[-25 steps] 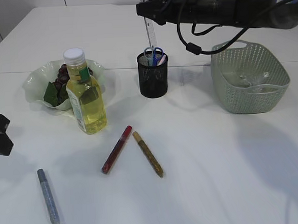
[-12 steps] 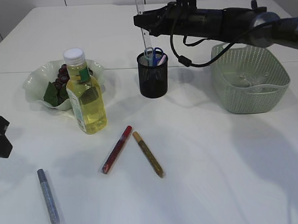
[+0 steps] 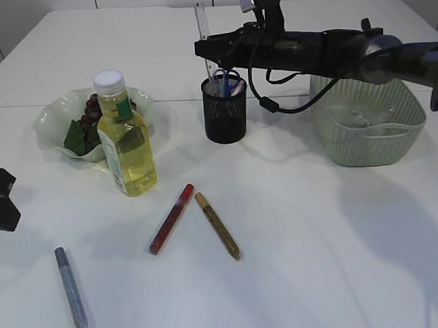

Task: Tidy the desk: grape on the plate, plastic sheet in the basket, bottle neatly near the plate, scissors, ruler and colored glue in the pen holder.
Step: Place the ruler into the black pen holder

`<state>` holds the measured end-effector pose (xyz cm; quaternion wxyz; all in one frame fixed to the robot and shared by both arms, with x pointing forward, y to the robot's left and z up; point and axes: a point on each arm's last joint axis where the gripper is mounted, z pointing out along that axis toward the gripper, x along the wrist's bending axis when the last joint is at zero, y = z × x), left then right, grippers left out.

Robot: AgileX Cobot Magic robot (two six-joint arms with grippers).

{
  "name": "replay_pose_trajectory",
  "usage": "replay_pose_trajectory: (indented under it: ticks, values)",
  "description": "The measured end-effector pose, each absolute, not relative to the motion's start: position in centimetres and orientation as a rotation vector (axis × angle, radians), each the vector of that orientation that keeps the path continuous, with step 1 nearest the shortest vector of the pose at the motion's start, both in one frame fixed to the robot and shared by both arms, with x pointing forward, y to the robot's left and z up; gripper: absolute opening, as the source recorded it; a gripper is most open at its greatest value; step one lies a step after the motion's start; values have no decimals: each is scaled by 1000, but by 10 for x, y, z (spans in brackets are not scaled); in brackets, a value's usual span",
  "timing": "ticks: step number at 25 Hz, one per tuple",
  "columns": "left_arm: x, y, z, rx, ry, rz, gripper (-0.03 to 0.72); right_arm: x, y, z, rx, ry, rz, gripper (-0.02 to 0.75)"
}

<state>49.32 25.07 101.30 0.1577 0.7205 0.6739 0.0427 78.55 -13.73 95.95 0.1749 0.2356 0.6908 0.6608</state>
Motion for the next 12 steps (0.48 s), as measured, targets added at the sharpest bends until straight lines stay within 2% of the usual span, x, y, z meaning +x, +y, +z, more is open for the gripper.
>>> replay_pose_trajectory:
  ticks: [6, 12]
  values:
    - [493, 250, 1013, 2058, 1929, 118, 355, 786, -137, 960, 696, 1958, 1888, 386]
    - [493, 250, 1013, 2058, 1929, 118, 342, 786, -137, 960, 706, 1958, 1893, 399]
